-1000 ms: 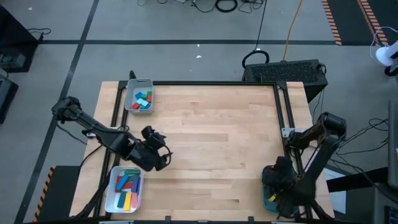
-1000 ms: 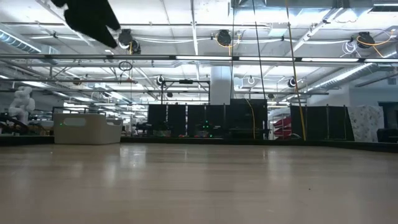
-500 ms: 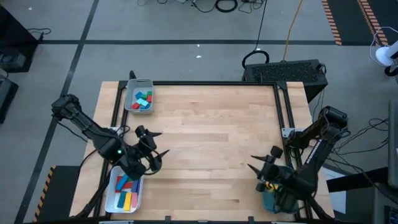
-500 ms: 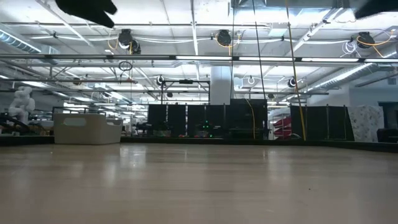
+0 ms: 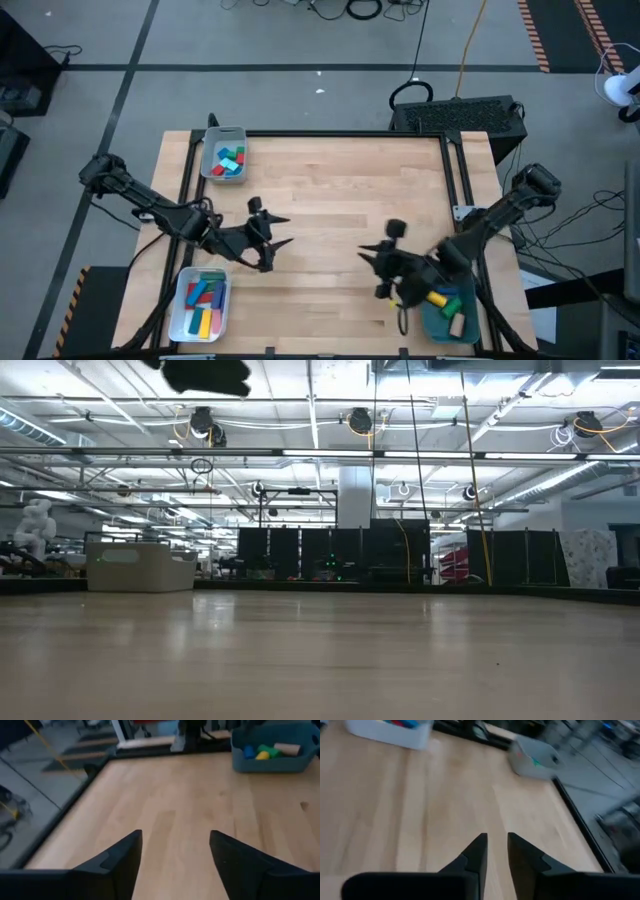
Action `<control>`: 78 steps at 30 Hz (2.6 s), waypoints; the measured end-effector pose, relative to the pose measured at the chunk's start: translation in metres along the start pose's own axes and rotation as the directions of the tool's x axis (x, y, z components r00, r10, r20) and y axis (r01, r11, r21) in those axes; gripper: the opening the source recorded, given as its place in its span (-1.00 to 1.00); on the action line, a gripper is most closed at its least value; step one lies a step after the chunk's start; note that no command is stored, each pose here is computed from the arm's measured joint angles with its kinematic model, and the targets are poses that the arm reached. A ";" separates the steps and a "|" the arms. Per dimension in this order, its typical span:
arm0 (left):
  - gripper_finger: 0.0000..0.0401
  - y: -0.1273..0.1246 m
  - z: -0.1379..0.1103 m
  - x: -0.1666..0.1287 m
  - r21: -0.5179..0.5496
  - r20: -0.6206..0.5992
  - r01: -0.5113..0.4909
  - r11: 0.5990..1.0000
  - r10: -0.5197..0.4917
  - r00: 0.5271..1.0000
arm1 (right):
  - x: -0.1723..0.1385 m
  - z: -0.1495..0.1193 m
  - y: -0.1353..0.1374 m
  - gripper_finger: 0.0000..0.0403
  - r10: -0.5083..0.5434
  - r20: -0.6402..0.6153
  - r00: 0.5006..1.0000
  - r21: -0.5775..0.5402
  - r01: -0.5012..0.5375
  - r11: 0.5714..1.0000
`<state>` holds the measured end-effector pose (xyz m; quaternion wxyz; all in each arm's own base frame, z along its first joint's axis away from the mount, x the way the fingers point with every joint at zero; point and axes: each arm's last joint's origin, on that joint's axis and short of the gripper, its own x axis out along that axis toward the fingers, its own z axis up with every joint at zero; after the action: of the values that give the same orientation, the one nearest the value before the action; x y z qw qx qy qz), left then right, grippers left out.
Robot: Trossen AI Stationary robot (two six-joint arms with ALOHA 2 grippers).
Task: Sort blocks by size
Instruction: Return to Home Position
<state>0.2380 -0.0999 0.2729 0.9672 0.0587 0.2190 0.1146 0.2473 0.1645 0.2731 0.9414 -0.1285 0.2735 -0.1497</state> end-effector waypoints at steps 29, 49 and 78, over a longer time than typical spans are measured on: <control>-0.27 0.082 -0.009 -0.019 0.050 0.295 -0.099 0.994 0.080 0.952 | 0.035 0.029 -0.171 -1.00 0.231 0.393 0.890 -0.010 -0.247 0.969; -0.27 0.106 -0.079 -0.056 -0.072 0.353 -0.084 0.994 0.104 0.930 | -0.025 -0.079 -0.186 -1.00 0.111 0.508 0.854 0.179 -0.230 0.957; -0.27 0.115 -0.139 -0.078 -0.096 0.371 -0.095 0.991 0.124 0.920 | -0.030 -0.152 -0.174 -1.00 0.050 0.550 0.834 0.272 -0.234 0.933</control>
<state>0.0863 0.0010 0.1988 0.9848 0.0548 0.0211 0.1634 0.1019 -0.0093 0.2193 0.9965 0.0142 -0.0192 -0.0800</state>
